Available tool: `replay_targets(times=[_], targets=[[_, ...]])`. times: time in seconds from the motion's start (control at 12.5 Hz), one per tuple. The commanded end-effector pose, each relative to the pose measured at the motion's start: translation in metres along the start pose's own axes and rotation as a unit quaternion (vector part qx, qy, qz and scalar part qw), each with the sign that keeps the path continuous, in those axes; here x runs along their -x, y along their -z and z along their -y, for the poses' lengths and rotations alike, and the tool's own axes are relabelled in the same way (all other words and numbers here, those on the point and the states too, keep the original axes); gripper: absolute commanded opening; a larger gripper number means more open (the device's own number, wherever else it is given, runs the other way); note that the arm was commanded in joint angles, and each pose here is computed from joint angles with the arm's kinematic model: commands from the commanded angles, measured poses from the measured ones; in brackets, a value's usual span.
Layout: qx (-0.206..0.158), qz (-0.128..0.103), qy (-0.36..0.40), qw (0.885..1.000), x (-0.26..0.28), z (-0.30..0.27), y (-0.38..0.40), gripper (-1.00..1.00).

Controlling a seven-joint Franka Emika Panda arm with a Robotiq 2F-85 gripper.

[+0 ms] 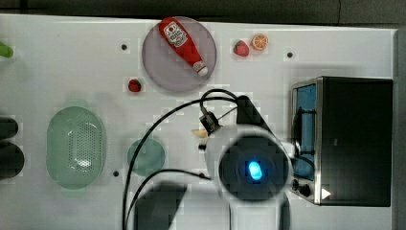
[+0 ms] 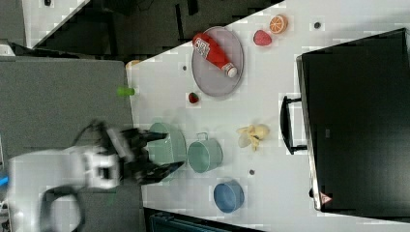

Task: Pick banana from table and place on oven.

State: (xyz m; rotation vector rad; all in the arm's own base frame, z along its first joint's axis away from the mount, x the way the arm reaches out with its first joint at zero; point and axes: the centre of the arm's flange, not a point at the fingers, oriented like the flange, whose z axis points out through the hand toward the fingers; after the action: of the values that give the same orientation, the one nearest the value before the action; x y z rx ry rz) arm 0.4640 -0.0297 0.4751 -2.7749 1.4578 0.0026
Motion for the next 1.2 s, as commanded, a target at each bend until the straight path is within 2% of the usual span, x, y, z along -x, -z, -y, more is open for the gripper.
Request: replay_targets(times=[0.08, 0.56, 1.2], targets=[[0.014, -0.003, -0.01, 1.0, -0.003, 0.002, -0.068, 1.0], [0.022, -0.001, -0.019, 1.0, -0.02, 0.006, -0.197, 1.0], [0.02, -0.012, -0.018, 1.0, -0.021, -0.002, -0.313, 1.0]])
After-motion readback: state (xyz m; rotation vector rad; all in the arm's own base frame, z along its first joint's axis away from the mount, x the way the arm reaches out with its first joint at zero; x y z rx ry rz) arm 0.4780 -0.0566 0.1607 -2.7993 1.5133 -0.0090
